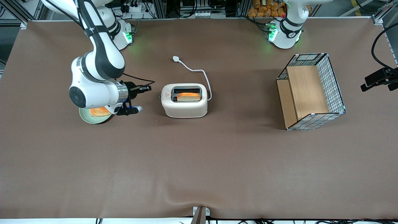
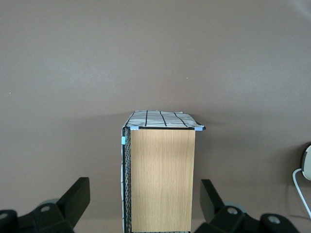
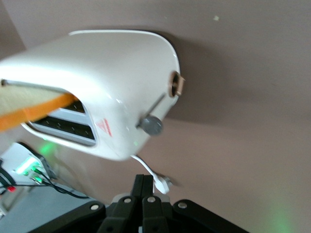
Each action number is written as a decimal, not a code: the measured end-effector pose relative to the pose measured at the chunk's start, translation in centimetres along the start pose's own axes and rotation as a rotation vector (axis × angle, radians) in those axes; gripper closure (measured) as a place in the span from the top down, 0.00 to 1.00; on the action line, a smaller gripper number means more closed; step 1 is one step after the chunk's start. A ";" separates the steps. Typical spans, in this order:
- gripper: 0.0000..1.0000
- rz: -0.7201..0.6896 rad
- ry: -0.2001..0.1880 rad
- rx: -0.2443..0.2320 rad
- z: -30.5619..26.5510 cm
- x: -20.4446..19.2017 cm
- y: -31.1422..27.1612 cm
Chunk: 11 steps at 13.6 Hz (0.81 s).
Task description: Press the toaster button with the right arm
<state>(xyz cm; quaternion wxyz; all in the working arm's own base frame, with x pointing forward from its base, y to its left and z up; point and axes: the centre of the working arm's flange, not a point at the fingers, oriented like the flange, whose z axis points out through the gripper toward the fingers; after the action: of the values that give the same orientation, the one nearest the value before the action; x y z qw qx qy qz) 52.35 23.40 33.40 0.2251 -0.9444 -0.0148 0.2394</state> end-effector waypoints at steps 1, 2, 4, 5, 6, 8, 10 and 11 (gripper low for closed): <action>0.01 0.000 0.008 0.004 0.9 0.4 -0.4; 0.01 -0.001 0.011 0.004 1.7 0.7 -0.8; 0.01 -0.001 0.009 0.002 2.5 1.0 -1.0; 0.01 0.002 0.009 0.002 2.4 1.0 -0.8; 0.01 0.006 0.012 0.003 2.3 1.1 -0.7; 0.01 0.018 0.015 0.005 2.1 1.3 -0.1; 0.01 0.036 0.011 0.015 2.3 1.7 0.6; 0.01 0.045 0.008 0.025 2.5 1.9 0.9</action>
<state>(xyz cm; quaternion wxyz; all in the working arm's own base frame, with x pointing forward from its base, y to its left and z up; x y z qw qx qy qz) 52.86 23.92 30.22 0.2315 -0.9425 0.0103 0.2408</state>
